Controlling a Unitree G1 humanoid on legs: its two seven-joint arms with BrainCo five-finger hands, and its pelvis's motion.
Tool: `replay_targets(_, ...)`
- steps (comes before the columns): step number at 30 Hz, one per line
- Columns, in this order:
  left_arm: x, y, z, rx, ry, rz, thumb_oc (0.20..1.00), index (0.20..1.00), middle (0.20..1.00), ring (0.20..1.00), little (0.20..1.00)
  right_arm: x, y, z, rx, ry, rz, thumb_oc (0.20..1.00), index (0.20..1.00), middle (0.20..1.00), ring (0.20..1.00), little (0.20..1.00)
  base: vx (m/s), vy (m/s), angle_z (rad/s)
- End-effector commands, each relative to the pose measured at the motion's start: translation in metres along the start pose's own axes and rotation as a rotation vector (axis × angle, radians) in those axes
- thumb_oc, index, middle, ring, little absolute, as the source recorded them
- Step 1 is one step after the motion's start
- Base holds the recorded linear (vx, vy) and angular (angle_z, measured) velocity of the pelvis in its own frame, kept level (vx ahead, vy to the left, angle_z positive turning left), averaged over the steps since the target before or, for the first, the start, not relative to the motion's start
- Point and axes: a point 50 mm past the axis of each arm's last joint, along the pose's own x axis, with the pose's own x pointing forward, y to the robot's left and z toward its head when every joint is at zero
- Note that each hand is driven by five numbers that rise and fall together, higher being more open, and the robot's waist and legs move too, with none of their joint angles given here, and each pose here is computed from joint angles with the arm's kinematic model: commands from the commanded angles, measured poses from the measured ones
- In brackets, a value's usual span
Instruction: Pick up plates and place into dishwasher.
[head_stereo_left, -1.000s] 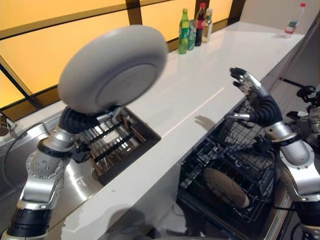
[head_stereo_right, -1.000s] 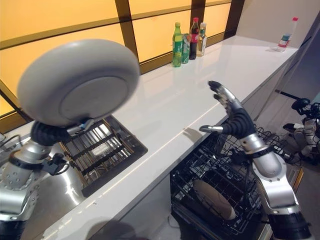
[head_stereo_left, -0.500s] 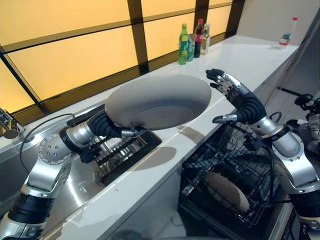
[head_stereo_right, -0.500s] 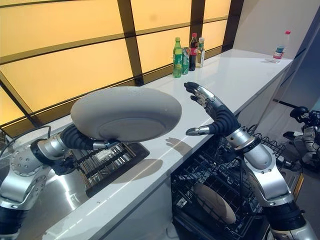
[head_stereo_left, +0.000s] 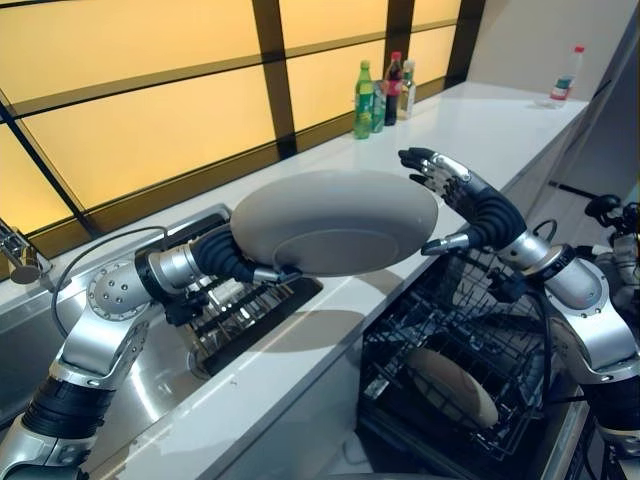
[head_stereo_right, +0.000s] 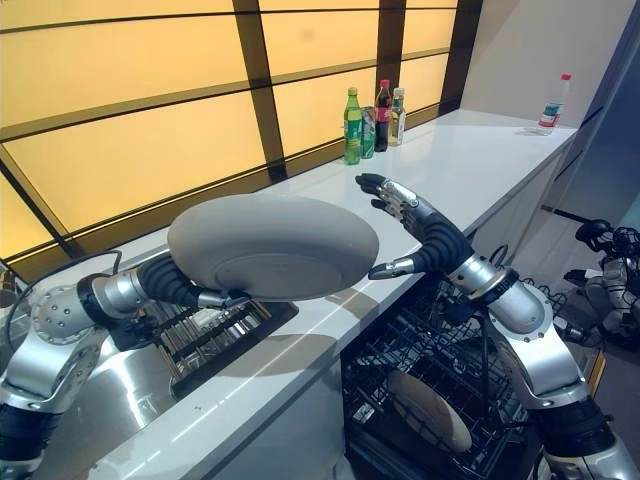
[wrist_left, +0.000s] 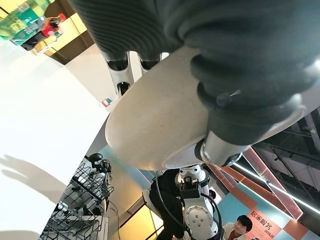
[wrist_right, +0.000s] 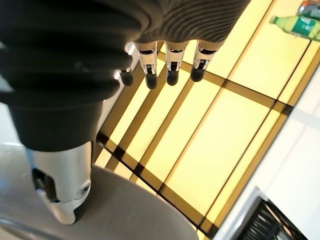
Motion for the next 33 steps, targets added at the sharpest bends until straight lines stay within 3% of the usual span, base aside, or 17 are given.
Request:
replay_targets(1,0.018,0.011,0.007,0.007,-0.057,-0.062,0.200,0.200,0.200,0.200,0.200,0.027,0.018,0.034,0.003,-0.179,0.173,1.000,1.000,1.000,1.000,1.000,0.00,0.000,0.00)
replay_targets(12,0.027,0.005,0.000,-0.024,-0.031,-0.099,0.200,0.200,0.200,0.200,0.200,0.046,0.060,0.036,0.070,-0.182,0.484,1.000,1.000,1.000,1.000,1.000,0.01,0.001,0.00)
replay_targets(19,0.034,0.000,-0.005,-0.057,-0.033,-0.137,0.200,0.200,0.200,0.200,0.200,0.064,0.075,0.042,0.081,-0.226,0.514,1.000,1.000,1.000,1.000,1.000,0.00,0.000,0.00)
replay_targets(20,0.034,0.000,-0.005,-0.063,-0.034,-0.138,0.200,0.200,0.200,0.200,0.200,0.065,0.075,0.043,0.077,-0.232,0.505,0.887,0.887,0.887,0.887,0.887,0.00,0.000,0.00)
replay_targets(21,0.035,-0.001,-0.005,-0.066,-0.035,-0.135,0.200,0.200,0.200,0.200,0.200,0.066,0.073,0.044,0.084,-0.239,0.484,0.570,0.570,0.570,0.570,0.570,0.00,0.000,0.00)
replay_targets(23,0.035,0.000,-0.005,-0.074,-0.037,-0.126,0.200,0.200,0.200,0.200,0.200,0.068,0.071,0.045,0.101,-0.253,0.451,0.200,0.200,0.200,0.200,0.200,0.00,0.000,0.00)
replay_targets(33,0.036,-0.007,-0.012,-0.106,-0.048,-0.121,0.200,0.200,0.200,0.200,0.200,0.068,0.054,0.041,0.227,-0.310,0.175,0.200,0.200,0.200,0.200,0.200,0.00,0.000,0.00)
